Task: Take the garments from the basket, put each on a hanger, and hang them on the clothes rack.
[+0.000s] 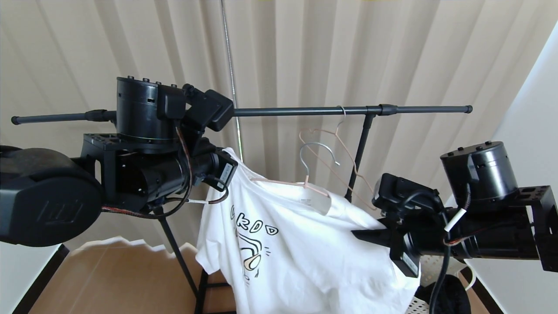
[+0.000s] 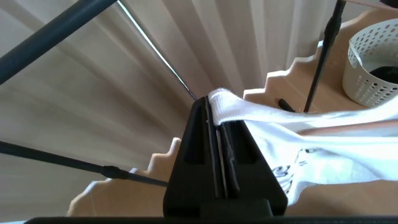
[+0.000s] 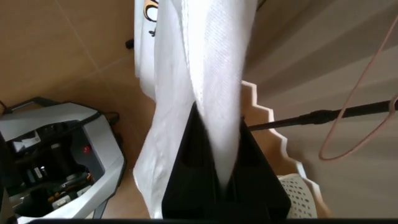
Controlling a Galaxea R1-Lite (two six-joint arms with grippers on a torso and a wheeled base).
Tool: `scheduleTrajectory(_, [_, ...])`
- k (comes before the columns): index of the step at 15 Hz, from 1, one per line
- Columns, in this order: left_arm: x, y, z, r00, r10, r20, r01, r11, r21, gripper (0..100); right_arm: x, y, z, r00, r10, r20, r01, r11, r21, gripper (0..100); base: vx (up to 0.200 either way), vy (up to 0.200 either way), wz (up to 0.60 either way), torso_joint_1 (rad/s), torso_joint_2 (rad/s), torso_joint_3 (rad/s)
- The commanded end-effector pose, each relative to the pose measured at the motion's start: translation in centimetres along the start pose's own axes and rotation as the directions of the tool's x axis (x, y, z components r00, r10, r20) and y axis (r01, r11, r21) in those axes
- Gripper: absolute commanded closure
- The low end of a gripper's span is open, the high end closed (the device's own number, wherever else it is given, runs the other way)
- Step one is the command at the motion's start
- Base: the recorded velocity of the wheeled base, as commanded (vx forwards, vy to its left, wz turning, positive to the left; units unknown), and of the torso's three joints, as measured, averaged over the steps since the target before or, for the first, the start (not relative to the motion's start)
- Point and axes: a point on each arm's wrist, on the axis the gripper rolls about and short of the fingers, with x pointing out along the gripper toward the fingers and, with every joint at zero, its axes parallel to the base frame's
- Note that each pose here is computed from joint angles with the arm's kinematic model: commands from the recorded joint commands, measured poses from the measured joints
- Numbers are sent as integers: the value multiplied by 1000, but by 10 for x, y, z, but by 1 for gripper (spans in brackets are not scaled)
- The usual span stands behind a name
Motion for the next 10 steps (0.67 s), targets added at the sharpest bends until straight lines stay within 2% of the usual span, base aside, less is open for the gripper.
scheduleTrajectory(1, [-3, 4, 1, 1000, 9, 6, -9, 1000, -4, 100, -10, 0, -9, 1000, 3, 5, -3, 1000, 20, 100, 0, 0, 0, 0, 0, 0])
scheduleTrajectory(2, [-3, 12, -2, 1000, 26, 0, -26, 1000, 13, 100, -17, -4, -14, 999, 21, 29, -22, 999, 34, 100, 0, 0, 0, 0, 0, 0])
scheduleTrajectory(4, [-2, 17, -4, 999, 42, -7, -42, 999, 32, 100, -24, -2, -17, 997, 49, 57, -51, 998, 33, 100, 0, 0, 0, 0, 0, 0])
scheduleTrajectory(7, [-4, 9, -1, 999, -43, 24, 42, 997, 58, 100, -20, -1, -18, 996, 61, 62, -63, 997, 40, 100, 0, 0, 0, 0, 0, 0])
scheduleTrajectory(10, [-12, 1, 4, 996, -78, 53, 74, 994, 79, 100, -9, -3, -17, 994, 42, 98, -53, 993, 109, 100, 0, 0, 0, 0, 0, 0])
